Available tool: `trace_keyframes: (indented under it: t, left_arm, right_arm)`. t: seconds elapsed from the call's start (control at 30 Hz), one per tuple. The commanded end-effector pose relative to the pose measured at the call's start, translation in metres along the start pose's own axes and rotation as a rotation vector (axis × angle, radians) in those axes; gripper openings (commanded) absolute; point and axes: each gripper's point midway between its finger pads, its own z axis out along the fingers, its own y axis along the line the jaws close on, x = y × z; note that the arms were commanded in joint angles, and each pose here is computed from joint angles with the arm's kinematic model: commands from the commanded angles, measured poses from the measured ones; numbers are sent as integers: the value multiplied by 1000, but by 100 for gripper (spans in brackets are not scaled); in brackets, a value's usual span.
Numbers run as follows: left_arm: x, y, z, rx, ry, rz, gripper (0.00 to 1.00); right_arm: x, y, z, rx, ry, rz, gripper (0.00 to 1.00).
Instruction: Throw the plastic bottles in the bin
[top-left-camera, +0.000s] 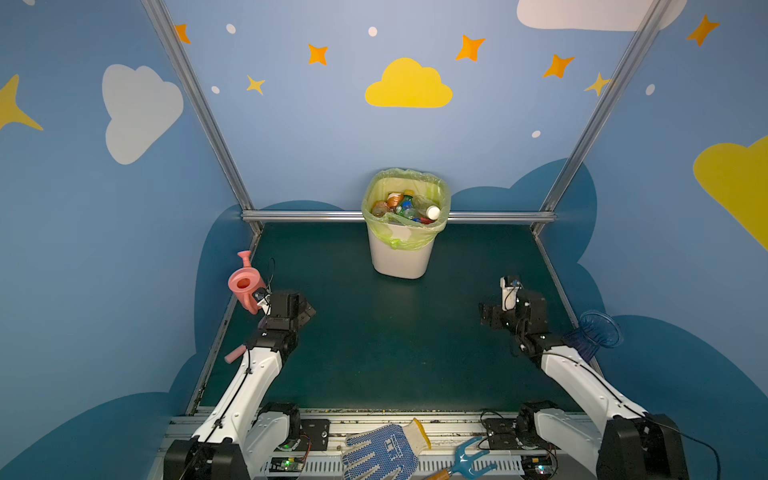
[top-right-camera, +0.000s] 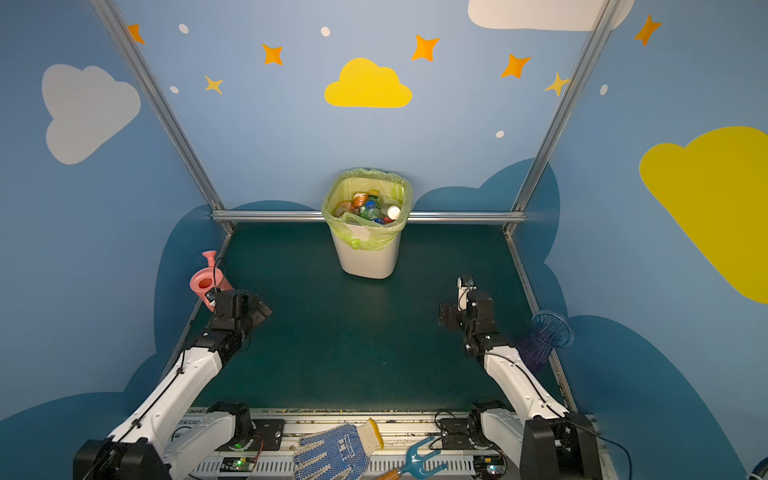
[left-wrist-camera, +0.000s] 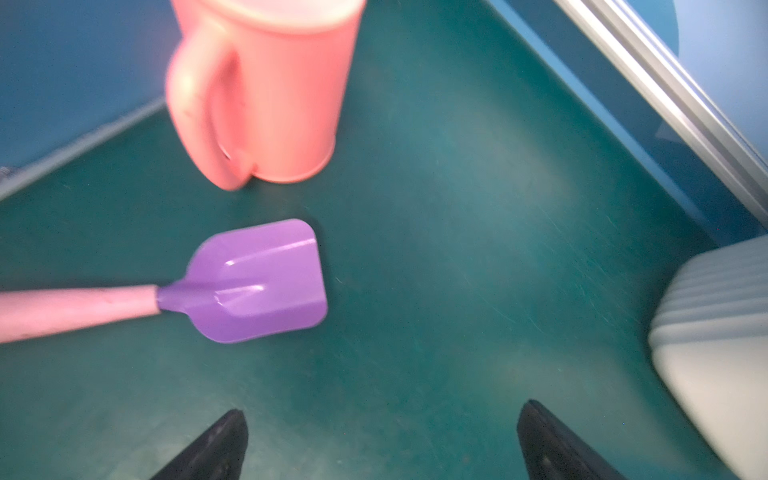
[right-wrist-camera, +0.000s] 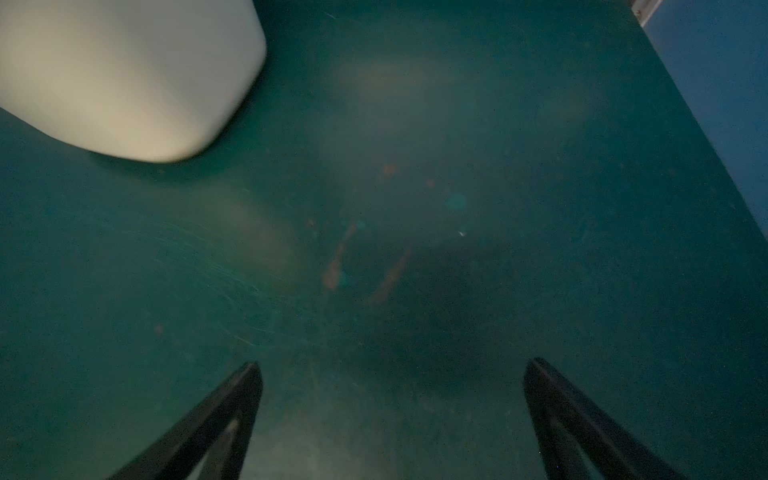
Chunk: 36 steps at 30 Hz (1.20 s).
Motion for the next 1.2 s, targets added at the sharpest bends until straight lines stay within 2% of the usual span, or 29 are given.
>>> trace_keyframes:
  t: [0.0,0.13,0.2,0.43,0.6,0.67,0.73,0.8,1.0,1.17]
  left_arm:
    - [-20,11,-3,-37,-130,15,100]
    - [-20,20,-4,-46,-183,7,100]
    - [-20,24,-4,-60,-195,9,100]
    - [-29,26,-5,-91,-236,17,100]
    - [-38,23,-2,-101,-280,32,100]
    - [-42,19,2,-95,-295,56,100]
    - [-47,18,5,-111,-319,71,100]
    - [-51,17,9,-130,-346,103,100]
    - [-54,4,35,-140,-396,245,100]
    - [-46,-19,61,-65,-395,328,100]
  right_arm:
    - [-44,-19,-5,94,-259,-3,98]
    - [-27,-24,10,101,-256,20,98]
    - [-28,-22,15,82,-228,11,98]
    - [-47,-28,29,82,-316,8,98]
    - [-35,-26,56,55,-292,-13,98]
    - [-39,-26,65,56,-312,-20,98]
    - [-34,-26,68,44,-212,-14,98]
    - [-36,-28,68,43,-251,3,98]
    - [-35,-28,69,37,-227,4,98]
    - [-35,-29,69,39,-227,6,98]
